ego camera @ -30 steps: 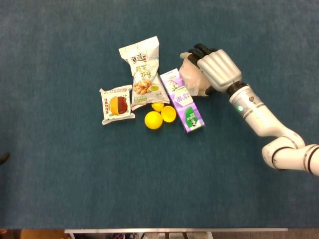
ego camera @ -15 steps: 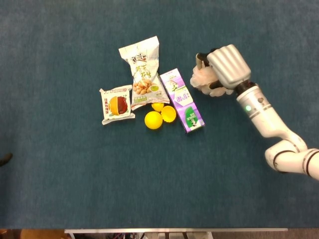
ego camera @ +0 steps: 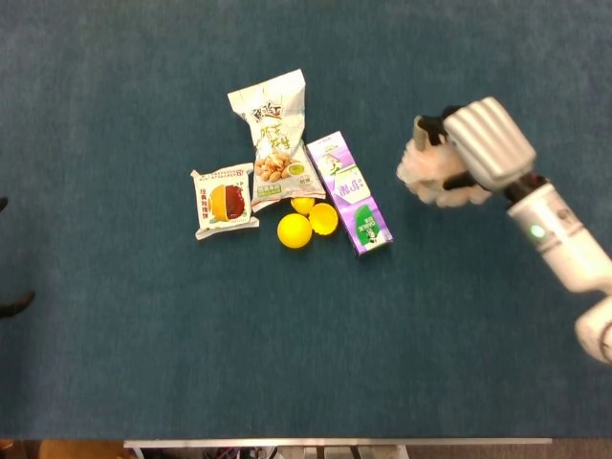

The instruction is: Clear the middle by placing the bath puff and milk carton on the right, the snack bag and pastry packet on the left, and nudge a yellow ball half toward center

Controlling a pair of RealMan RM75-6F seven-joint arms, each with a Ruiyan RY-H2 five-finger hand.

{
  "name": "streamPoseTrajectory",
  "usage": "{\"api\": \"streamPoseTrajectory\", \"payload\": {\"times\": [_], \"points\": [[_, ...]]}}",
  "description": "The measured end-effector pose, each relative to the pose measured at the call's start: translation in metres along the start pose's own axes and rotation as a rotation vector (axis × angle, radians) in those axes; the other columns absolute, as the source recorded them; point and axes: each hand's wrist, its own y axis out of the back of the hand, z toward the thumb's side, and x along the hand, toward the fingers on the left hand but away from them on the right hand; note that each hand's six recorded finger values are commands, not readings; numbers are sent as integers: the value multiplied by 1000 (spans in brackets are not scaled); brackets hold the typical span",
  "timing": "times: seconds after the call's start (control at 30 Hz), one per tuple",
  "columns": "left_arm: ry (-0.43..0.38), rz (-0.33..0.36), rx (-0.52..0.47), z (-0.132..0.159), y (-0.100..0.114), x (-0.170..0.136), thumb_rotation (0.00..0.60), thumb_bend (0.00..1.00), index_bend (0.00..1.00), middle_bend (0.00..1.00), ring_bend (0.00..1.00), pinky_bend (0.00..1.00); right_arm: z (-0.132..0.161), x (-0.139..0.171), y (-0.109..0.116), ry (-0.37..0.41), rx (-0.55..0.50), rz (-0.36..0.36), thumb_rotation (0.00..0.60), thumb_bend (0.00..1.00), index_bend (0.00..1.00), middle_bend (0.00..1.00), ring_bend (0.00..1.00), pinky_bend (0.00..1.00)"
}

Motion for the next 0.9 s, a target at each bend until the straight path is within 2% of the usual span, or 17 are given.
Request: {"api": "streamPoseTrajectory", "payload": {"times": [0.2,0.37,0.57,0.7,0.9], "points": [[-18,3,3,9,0,3,600,6,84,0,8,304,1,55,13,6,51,71,600,124,568,725,612,760],[-22,6,6,11,2,4,600,6,84,0,9,303,-2,96,7,-3,117,109,600,124,568,724,612,759],[-15,7,3,9,2,3,600,6,84,0,9,304,-10,125,-4,-31,172,141,600,120,568,695,589,754],[-11,7,1,8,2,1,600,6,84,0,9,304,-17,143,-11,-54,201,188,600,87,525,602,499,682],[-13,4,0,8,0,2,600,6,84,0,9,304,-23,160,-23,-83,224,288,600,0,266,344,269,504]]}}
